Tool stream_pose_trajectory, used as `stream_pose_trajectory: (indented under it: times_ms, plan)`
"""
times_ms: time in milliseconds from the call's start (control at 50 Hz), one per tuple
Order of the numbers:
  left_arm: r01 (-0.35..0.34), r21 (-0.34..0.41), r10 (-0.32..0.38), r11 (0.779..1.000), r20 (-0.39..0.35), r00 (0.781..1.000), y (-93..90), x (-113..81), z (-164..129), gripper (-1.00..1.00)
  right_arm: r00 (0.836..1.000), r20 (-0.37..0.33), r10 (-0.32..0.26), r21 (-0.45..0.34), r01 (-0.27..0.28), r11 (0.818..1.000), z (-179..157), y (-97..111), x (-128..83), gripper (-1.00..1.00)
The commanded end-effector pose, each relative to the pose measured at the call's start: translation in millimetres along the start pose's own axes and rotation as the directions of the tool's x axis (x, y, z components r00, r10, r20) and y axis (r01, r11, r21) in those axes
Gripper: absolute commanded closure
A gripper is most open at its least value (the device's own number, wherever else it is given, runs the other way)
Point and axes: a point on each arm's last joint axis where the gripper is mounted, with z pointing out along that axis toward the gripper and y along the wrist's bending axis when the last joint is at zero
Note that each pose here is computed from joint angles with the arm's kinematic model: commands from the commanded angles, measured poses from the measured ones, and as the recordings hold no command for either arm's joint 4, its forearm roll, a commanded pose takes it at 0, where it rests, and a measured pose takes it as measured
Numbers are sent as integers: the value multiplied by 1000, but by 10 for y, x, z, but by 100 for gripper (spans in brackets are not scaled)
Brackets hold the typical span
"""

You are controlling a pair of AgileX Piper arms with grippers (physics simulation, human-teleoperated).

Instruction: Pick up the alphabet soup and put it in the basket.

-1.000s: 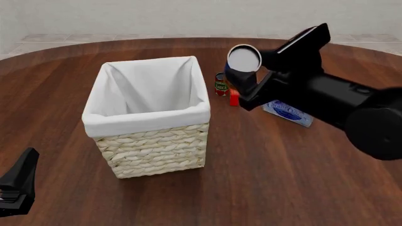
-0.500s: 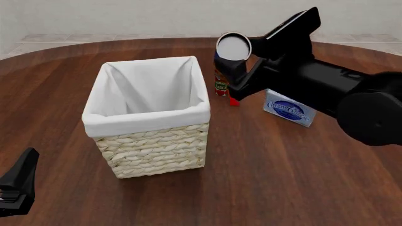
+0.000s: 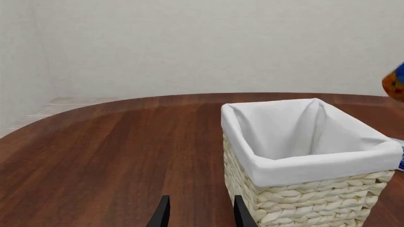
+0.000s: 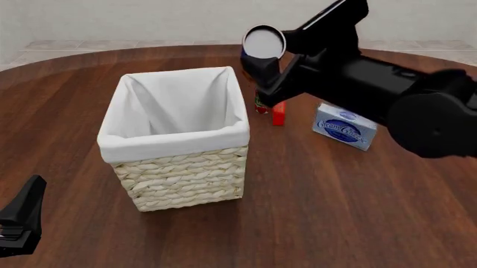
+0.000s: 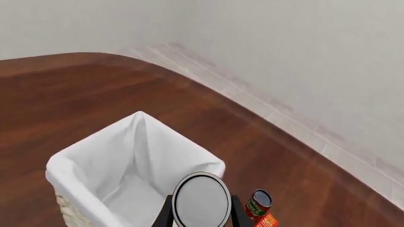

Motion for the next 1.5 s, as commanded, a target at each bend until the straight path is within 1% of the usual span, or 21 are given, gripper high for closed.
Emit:
stream_pose_trajectory:
  times_ms: [20,540,640,700,960,1100,1280,1340,1500]
  plan:
    - [0,0,0,1000,0,1000,0,0,0,-100,999,40,29,-4,-29,1000,36,7,-126,100]
    - [0,0,0,1000,0,1000,0,0,0,-100,997,61,50,-40,-48,998,197,112,-210,100]
    - [0,0,0,1000,0,1000,0,0,0,-100,997,64,54,-46,-51,998,226,127,-242,100]
    - [0,0,0,1000,0,1000,0,0,0,-100,996,68,65,-52,-62,997,246,140,-278,100]
    - [0,0,0,1000,0,1000,0,0,0,-100,994,80,71,-82,-65,995,336,229,-370,100]
    - [0,0,0,1000,0,1000,0,0,0,-100,994,71,80,-92,-73,993,421,271,-353,100]
    - [0,0,0,1000,0,1000,0,0,0,-100,995,68,78,-103,-71,992,475,305,-385,100]
    - [0,0,0,1000,0,1000,0,0,0,-100,994,62,96,-109,-89,990,510,324,-389,100]
    - [0,0,0,1000,0,1000,0,0,0,-100,993,50,103,-121,-96,988,573,379,-351,100]
